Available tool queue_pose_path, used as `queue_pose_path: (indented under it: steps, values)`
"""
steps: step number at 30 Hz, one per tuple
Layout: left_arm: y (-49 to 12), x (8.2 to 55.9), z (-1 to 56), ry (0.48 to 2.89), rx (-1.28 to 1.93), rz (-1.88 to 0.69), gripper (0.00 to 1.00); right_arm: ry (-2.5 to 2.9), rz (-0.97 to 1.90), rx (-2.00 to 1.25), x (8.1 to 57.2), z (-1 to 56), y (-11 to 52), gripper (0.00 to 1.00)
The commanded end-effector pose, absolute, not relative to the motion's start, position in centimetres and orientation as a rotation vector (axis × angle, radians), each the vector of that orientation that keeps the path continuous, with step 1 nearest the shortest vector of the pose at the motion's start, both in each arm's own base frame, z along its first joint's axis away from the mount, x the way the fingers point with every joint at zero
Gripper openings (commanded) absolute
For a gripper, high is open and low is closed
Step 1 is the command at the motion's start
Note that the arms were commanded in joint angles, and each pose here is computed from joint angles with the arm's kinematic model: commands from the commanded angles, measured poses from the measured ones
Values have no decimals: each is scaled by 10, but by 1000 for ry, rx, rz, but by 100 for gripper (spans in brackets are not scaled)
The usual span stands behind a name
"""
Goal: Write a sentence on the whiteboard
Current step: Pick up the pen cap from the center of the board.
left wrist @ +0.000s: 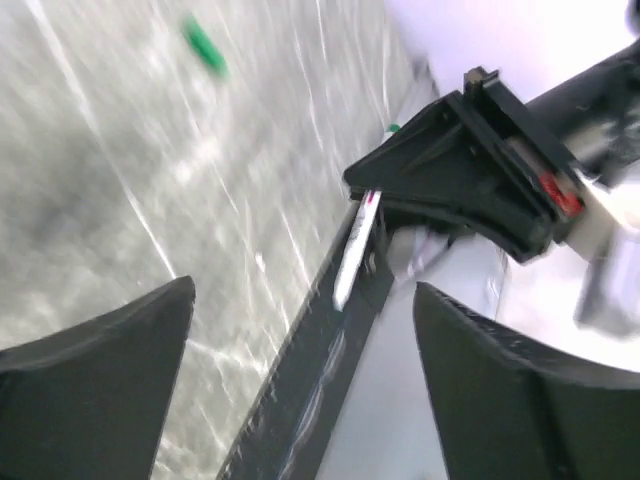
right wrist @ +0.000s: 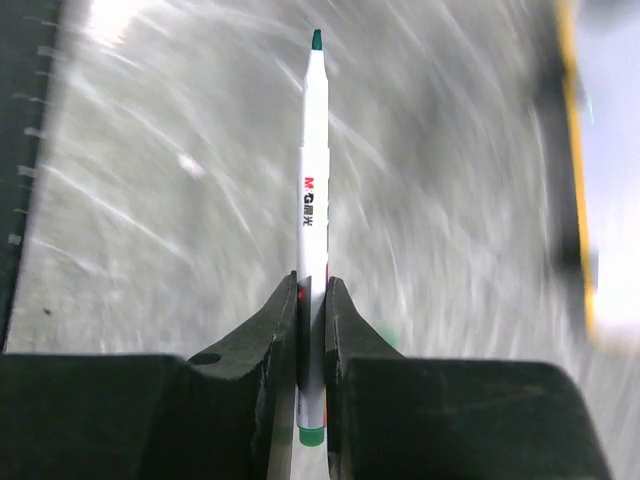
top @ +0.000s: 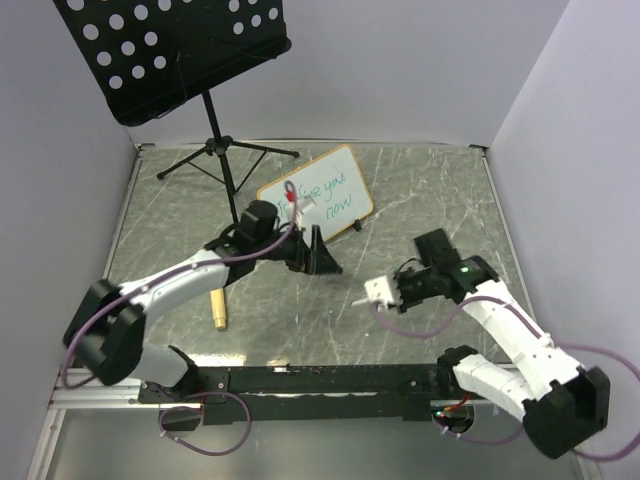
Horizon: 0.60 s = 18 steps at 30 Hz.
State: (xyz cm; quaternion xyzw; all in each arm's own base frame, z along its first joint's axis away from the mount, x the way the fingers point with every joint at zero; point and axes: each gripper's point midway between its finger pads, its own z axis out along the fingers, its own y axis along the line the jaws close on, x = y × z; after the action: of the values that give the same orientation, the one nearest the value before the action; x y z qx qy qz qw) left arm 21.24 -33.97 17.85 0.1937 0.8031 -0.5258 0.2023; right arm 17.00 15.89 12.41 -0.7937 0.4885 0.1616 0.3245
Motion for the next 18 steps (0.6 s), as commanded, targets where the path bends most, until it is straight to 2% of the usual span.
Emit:
queue_pose_path:
  steps: [1,5,7,8,10,11,13,14,17,18]
  values:
    - [-333,251,220,2024,273,-1401,99,1629,331,-1680,210,149,115,0]
    - [-353,249,211,2050,157,-1566,97,1911,292,-1119,253,186,57,0]
    - [-368,264,194,2112,36,-1507,99,1966,330,-967,260,193,50,0]
    - [-381,254,186,2149,30,-1484,99,2027,374,-829,263,193,47,0]
    - [-402,271,179,2177,-70,-1385,93,2042,340,-712,274,194,34,0]
    - [-411,259,156,2300,-92,-1298,93,2075,347,-592,277,194,30,0]
    - [-430,278,145,2363,-220,-1154,89,2068,283,-525,286,196,19,0]
    - [-442,271,129,2452,-223,-1070,88,2076,286,-482,288,197,16,0]
    - [-459,268,107,2521,-300,-915,78,2068,301,-409,289,203,6,0]
    - [-457,262,95,2566,-305,-848,65,2068,309,-395,289,203,4,0]
